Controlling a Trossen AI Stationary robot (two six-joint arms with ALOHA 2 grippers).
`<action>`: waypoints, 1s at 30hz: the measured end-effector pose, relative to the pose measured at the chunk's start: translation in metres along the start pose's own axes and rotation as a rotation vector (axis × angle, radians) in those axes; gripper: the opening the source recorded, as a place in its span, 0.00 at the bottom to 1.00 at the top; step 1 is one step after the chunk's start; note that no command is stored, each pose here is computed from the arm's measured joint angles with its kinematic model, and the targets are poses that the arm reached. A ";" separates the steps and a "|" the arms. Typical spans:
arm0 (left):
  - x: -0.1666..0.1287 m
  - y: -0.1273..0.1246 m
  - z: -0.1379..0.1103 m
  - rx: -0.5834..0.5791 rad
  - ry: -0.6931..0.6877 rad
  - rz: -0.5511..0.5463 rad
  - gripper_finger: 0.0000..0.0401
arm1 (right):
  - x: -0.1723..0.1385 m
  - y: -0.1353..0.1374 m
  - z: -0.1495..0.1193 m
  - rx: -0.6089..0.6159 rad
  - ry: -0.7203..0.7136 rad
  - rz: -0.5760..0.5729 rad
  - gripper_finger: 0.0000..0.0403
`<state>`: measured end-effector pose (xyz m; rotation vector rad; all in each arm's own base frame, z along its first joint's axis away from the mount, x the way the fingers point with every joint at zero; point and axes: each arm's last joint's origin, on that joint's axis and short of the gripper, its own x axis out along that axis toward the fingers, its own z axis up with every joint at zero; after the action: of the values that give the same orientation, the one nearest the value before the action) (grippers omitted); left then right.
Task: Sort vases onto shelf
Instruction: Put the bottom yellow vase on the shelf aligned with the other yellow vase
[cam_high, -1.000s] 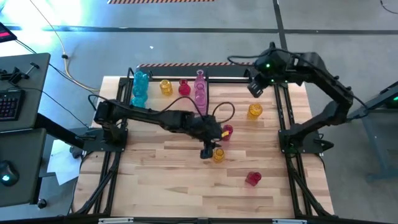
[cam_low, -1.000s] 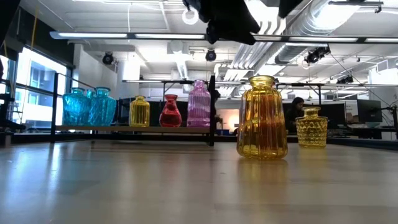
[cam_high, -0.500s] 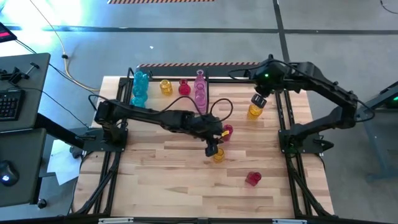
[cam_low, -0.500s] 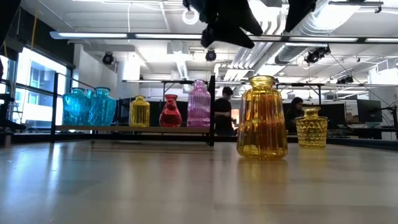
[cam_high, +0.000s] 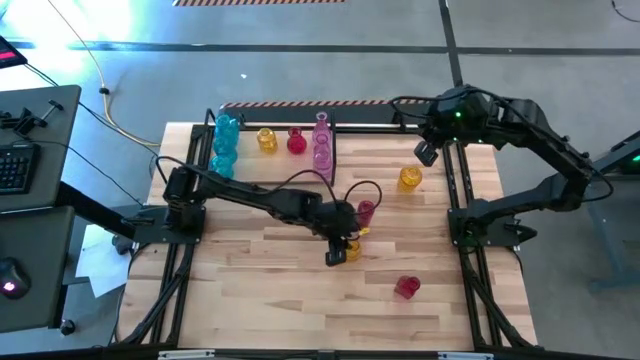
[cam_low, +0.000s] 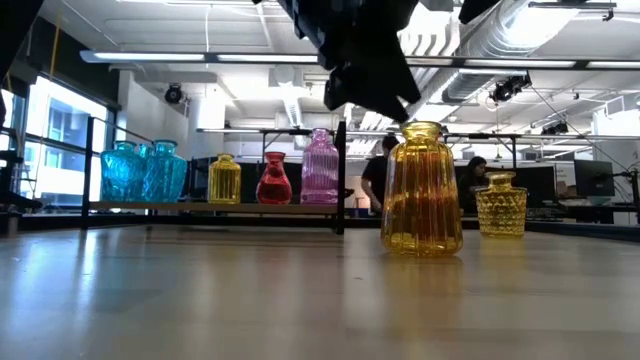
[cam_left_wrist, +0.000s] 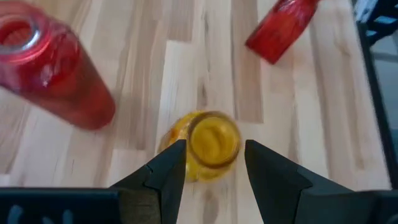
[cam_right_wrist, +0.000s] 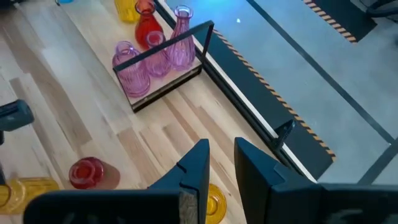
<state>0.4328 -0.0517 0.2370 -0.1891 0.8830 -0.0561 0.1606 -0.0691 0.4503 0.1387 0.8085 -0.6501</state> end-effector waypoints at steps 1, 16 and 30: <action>0.001 0.000 0.000 -0.002 0.000 0.005 0.39 | 0.000 0.000 0.000 0.000 -0.001 0.000 0.14; 0.007 0.017 0.002 -0.022 -0.003 0.030 0.39 | 0.000 0.001 -0.001 0.014 0.008 0.018 0.14; 0.017 0.014 -0.006 -0.029 0.062 -0.008 0.39 | 0.000 0.001 -0.001 0.006 0.008 0.021 0.14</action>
<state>0.4381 -0.0410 0.2175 -0.2186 0.9452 -0.0565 0.1607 -0.0683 0.4498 0.1552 0.8121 -0.6323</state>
